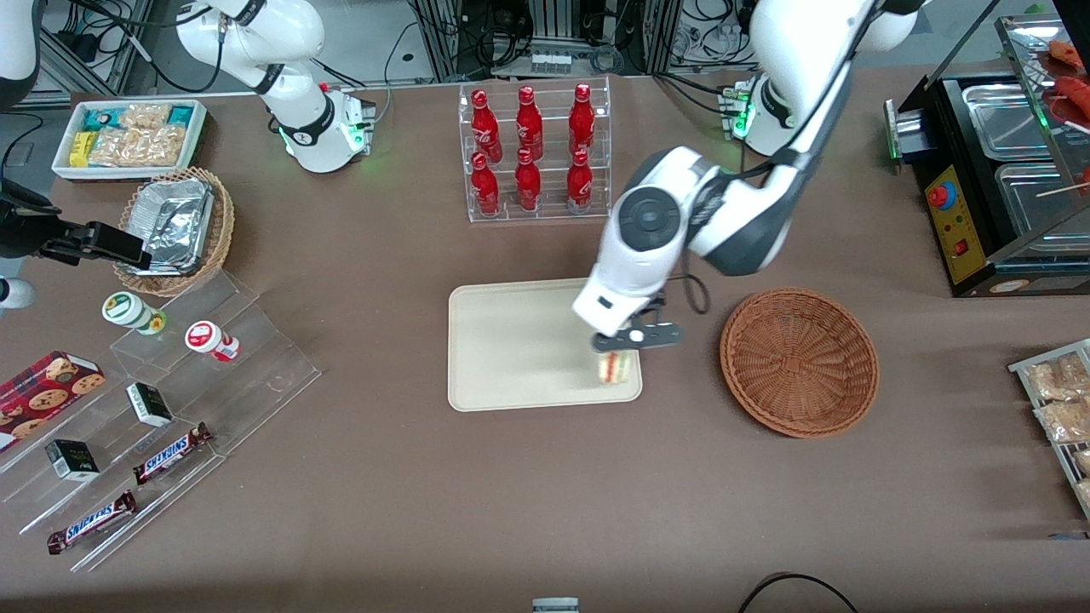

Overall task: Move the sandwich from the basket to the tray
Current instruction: 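Carry the sandwich with the left gripper over the cream tray, then lower the sandwich onto the tray and open the left gripper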

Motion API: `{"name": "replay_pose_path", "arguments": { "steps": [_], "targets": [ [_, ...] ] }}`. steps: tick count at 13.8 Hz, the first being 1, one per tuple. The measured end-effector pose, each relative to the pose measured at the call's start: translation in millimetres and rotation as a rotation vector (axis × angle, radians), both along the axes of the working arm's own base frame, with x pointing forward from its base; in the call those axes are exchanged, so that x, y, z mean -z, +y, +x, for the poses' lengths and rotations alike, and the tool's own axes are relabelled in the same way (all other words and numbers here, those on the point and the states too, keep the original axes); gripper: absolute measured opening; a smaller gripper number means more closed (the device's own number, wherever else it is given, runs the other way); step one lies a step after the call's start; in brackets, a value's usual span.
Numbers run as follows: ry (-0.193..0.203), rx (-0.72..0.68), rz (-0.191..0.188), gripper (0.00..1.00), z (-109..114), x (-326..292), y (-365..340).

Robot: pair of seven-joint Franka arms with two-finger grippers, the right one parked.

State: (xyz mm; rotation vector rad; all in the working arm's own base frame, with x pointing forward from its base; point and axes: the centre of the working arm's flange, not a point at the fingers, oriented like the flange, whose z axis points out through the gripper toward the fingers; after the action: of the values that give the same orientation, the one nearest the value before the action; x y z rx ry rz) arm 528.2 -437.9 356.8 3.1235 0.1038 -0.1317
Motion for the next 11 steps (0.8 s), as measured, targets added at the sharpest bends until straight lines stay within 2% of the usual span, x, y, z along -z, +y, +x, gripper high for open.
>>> {"name": "replay_pose_path", "arguments": {
  "steps": [3, 6, 8, 11],
  "targets": [
    [0.014, 0.024, -0.002, 0.15, -13.5, 27.0, -41.4],
    [-0.013, 0.026, 0.032, 0.15, -27.9, 61.1, -70.4],
    [-0.033, 0.011, 0.036, 0.15, -38.4, 90.3, -87.4],
    [-0.036, -0.018, 0.055, 0.15, -45.6, 115.1, -96.2]
  ]
}}
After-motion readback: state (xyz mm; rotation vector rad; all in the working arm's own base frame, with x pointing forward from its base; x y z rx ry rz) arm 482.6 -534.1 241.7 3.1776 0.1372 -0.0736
